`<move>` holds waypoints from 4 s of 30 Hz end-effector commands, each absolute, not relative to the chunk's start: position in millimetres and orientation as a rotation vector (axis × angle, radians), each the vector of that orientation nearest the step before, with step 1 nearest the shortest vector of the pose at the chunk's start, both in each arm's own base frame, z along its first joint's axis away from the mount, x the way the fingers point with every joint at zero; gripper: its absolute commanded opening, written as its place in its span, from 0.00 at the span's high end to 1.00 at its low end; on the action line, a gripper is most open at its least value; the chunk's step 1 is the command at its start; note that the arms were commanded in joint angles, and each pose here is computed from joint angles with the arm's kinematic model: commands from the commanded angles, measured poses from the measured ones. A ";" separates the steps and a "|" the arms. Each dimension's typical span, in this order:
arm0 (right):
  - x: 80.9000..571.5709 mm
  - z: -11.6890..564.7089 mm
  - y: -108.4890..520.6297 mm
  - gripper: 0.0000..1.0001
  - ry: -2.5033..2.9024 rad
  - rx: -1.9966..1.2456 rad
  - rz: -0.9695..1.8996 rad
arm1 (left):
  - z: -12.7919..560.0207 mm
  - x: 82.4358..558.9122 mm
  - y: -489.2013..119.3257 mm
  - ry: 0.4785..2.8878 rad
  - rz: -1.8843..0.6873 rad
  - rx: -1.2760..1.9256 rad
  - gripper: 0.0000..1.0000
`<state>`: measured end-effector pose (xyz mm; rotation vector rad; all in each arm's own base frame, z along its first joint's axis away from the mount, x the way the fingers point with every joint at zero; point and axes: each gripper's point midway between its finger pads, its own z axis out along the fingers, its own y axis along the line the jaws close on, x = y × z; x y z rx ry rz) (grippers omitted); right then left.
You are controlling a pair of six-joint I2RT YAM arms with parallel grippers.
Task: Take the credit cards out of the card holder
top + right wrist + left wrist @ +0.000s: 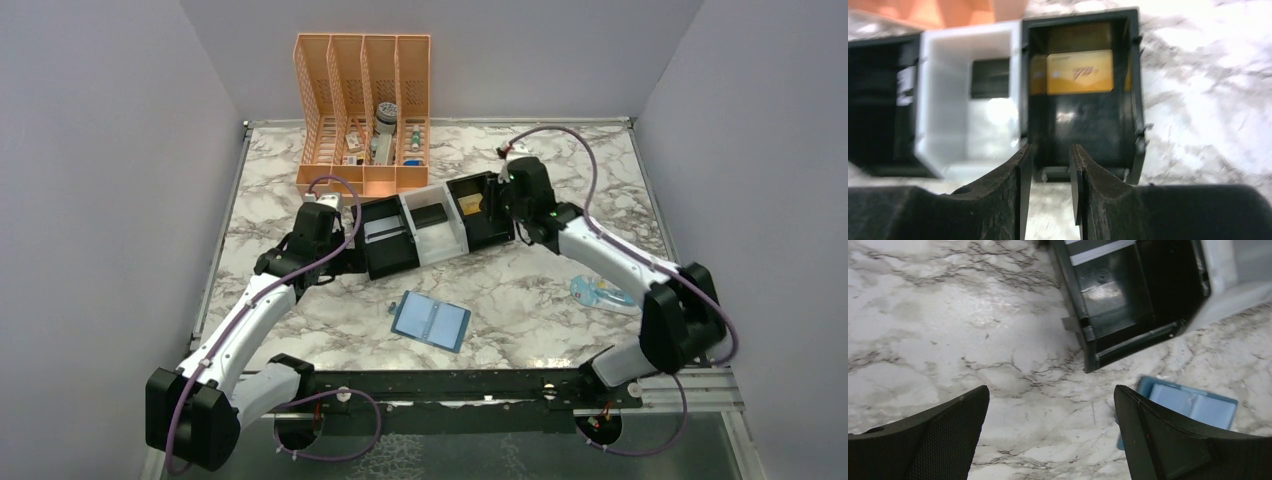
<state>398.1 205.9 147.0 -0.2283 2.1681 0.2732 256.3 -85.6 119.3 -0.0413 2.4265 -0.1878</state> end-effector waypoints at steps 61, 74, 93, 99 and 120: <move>197.9 2.1 258.7 0.99 2.667 -0.213 0.766 | 30.1 163.5 -237.3 2.673 -0.481 0.426 0.54; 187.4 8.6 265.5 0.99 2.659 -0.281 0.862 | 81.7 175.5 -265.0 2.530 -0.705 0.265 0.39; 186.9 8.1 266.5 0.99 2.665 -0.287 0.867 | 66.0 172.3 -257.6 2.573 -0.642 0.197 0.42; 185.2 6.6 266.4 0.99 2.673 -0.289 0.870 | 43.2 170.7 -263.4 2.597 -0.667 0.169 0.47; 188.1 13.3 268.3 0.99 2.644 -0.349 0.873 | 34.9 184.9 -213.9 2.552 -0.341 0.072 0.32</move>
